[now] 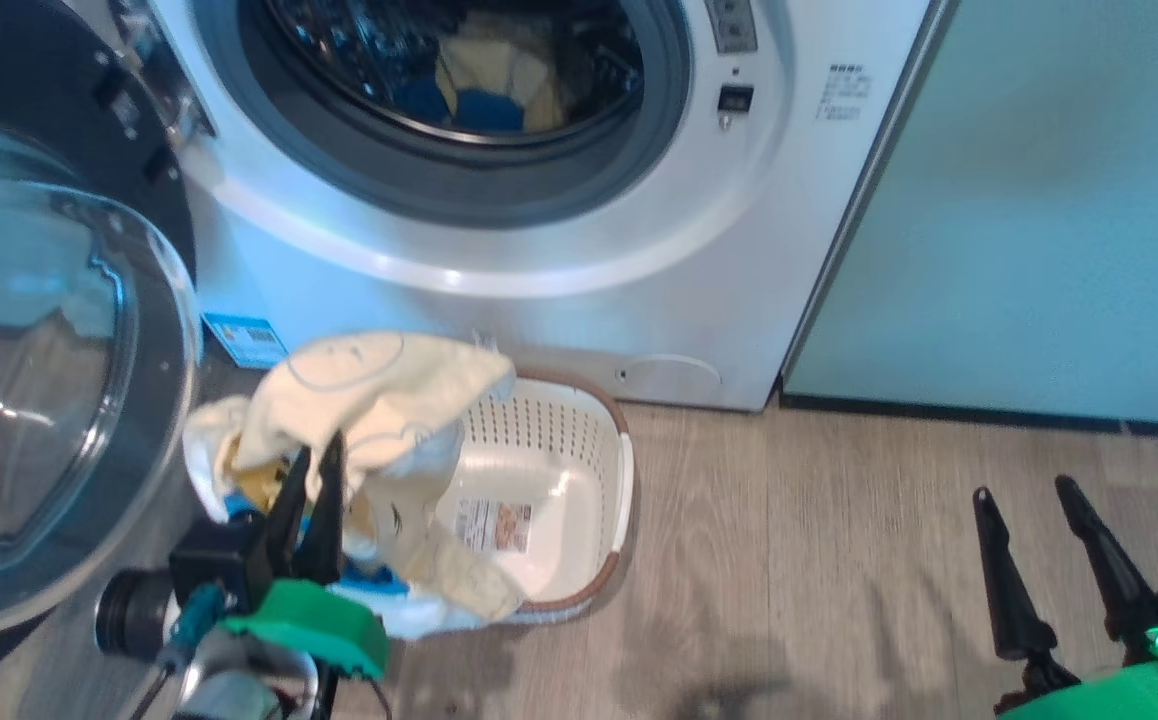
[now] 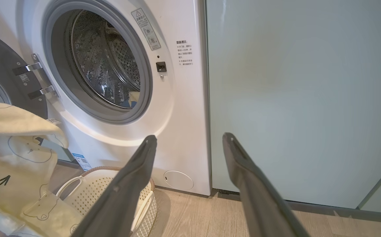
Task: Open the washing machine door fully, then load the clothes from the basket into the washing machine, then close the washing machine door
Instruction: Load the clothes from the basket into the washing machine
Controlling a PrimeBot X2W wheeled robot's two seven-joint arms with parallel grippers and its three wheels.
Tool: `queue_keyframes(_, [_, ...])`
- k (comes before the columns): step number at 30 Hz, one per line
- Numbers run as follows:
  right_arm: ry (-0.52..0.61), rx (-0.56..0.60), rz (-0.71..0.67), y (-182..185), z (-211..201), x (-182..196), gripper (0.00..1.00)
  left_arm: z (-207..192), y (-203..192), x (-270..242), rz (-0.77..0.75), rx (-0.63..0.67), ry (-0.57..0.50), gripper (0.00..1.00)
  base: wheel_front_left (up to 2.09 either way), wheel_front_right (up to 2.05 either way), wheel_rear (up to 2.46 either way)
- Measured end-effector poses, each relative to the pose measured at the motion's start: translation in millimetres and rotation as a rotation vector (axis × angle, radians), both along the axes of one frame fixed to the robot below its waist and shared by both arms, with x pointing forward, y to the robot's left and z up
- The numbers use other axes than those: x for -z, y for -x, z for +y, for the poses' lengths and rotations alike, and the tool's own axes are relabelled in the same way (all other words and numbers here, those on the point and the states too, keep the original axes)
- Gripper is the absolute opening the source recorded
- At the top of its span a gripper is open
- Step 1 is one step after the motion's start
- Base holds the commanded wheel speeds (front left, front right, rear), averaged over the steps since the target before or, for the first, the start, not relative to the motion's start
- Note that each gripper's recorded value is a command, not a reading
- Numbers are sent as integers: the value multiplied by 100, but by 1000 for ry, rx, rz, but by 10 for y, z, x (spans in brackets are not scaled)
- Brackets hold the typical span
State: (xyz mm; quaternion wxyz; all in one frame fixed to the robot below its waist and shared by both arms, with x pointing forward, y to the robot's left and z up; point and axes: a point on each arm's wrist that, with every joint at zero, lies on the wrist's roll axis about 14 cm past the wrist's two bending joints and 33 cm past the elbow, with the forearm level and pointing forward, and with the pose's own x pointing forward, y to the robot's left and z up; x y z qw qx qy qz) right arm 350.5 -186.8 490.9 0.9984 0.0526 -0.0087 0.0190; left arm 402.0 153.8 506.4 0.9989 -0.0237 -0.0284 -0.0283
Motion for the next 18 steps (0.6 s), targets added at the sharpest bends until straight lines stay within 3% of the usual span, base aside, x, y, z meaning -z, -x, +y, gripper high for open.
queue_keyframes(18, [-1, -2, -29, 338, 27, -181, 100, 0, 482, -125, -1, 10, 0, 0, 0, 0, 0])
